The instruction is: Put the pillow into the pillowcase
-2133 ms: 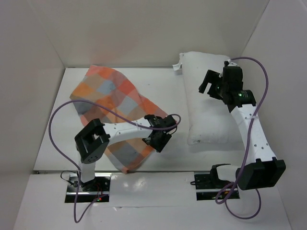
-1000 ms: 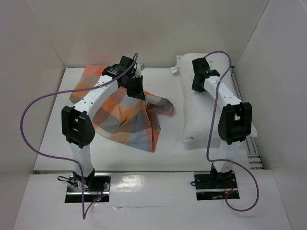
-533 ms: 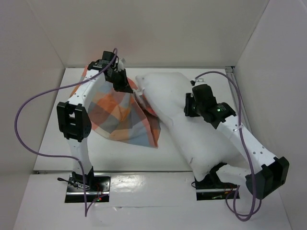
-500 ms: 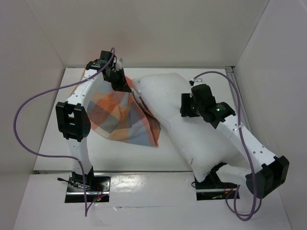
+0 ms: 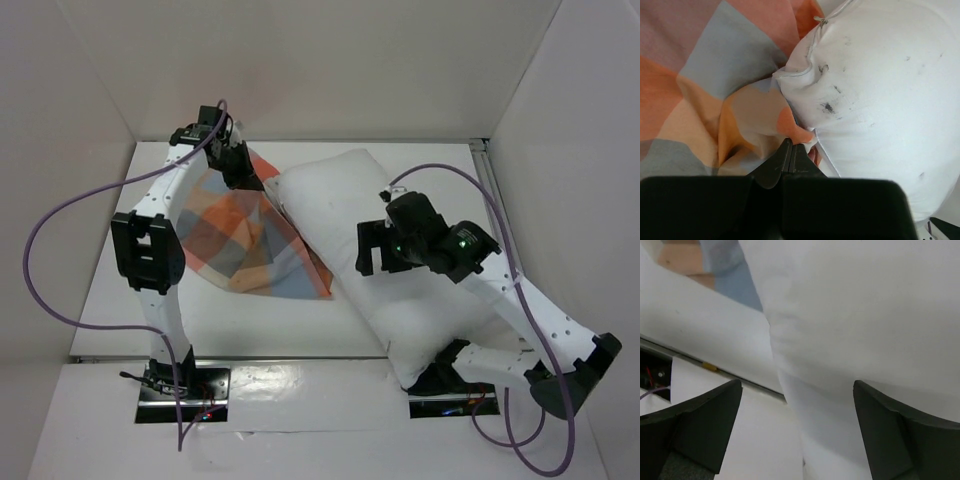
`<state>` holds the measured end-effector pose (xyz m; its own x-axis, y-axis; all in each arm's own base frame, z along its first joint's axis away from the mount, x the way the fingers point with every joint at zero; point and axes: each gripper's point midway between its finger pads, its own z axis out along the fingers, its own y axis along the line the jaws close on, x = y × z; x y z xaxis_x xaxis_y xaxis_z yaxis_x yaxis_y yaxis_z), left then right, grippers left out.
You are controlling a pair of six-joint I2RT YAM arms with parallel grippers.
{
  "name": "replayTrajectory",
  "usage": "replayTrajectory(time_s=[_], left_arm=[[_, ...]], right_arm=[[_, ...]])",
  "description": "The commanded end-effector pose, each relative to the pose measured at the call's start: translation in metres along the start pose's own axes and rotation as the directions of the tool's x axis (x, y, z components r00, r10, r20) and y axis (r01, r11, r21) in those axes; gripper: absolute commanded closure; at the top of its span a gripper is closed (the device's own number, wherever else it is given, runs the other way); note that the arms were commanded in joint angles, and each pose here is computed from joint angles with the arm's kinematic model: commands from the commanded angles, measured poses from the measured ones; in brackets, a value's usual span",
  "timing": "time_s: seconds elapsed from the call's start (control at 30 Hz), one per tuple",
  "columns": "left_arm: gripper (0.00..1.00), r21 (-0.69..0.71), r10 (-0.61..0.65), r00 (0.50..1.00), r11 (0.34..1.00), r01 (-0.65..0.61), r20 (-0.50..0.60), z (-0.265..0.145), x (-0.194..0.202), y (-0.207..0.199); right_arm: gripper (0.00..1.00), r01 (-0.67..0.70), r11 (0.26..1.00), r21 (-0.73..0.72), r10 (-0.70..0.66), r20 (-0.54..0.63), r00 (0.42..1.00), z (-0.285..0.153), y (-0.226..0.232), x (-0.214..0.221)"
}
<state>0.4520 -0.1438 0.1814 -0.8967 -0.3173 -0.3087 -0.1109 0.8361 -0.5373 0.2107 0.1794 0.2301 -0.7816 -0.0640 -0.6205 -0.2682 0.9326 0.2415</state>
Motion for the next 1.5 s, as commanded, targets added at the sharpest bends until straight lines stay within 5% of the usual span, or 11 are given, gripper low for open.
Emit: replayTrajectory(time_s=[0.0, 0.07, 0.17, 0.4, 0.57, 0.67, 0.87, 1.3, 1.37, 1.4, 1.47], left_arm=[[1.0, 0.026, 0.008, 0.999, 1.0, -0.009, 0.052, -0.017, -0.007, -0.011], [1.0, 0.034, 0.008, 0.999, 0.999, -0.01, 0.047, -0.017, -0.006, -0.013], [1.0, 0.034, 0.008, 0.999, 0.999, -0.01, 0.047, -0.017, -0.006, -0.013], [1.0, 0.037, 0.021, 0.998, 0.999, -0.023, 0.055, -0.023, -0.005, -0.014], [1.0, 0.041, 0.025, 0.998, 0.999, -0.027, 0.064, -0.027, -0.006, -0.016], [1.0, 0.057, 0.034, 0.998, 0.998, -0.037, 0.056, -0.027, -0.004, -0.019], [1.0, 0.054, 0.041, 0.996, 0.998, -0.045, 0.078, -0.033, -0.008, -0.021], [1.0, 0.008, 0.033, 0.997, 0.999, -0.033, 0.076, -0.042, 0.0, -0.01], [1.0, -0.001, 0.032, 0.996, 0.999, -0.032, 0.079, -0.046, 0.001, -0.009], [1.0, -0.001, 0.041, 0.996, 0.999, -0.041, 0.079, -0.046, 0.001, -0.009], [1.0, -0.018, 0.048, 0.996, 0.999, -0.046, 0.074, -0.048, 0.004, -0.005]], right_arm=[[0.0, -0.054, 0.998, 0.035, 0.061, -0.269, 0.961, -0.001, -0.006, 0.07], [0.06, -0.097, 0.989, 0.115, 0.132, -0.351, 0.927, 0.008, -0.014, 0.094], [0.4, -0.121, 0.882, 0.456, 0.299, -0.342, 0.891, 0.023, -0.074, 0.115], [0.32, -0.317, 0.63, 0.709, 0.43, 0.021, 0.902, 0.02, -0.138, 0.028], [0.25, -0.353, 0.451, 0.82, 0.297, 0.235, 0.926, 0.009, -0.197, -0.026], [0.24, -0.3, 0.471, 0.83, 0.202, 0.23, 0.952, 0.012, -0.207, -0.051], [0.05, -0.22, 0.907, 0.358, 0.082, 0.363, 0.928, 0.017, -0.093, -0.129], [0.0, -0.12, 0.896, 0.428, 0.053, 0.165, 0.985, 0.215, -0.071, -0.177], [0.14, -0.116, 0.909, 0.4, 0.059, 0.151, 0.987, 0.224, -0.063, -0.182], [0.52, -0.126, 0.907, 0.402, 0.072, 0.148, 0.986, 0.228, -0.063, -0.181], [0.98, -0.131, 0.913, 0.387, 0.073, 0.16, 0.984, 0.22, -0.06, -0.185]])
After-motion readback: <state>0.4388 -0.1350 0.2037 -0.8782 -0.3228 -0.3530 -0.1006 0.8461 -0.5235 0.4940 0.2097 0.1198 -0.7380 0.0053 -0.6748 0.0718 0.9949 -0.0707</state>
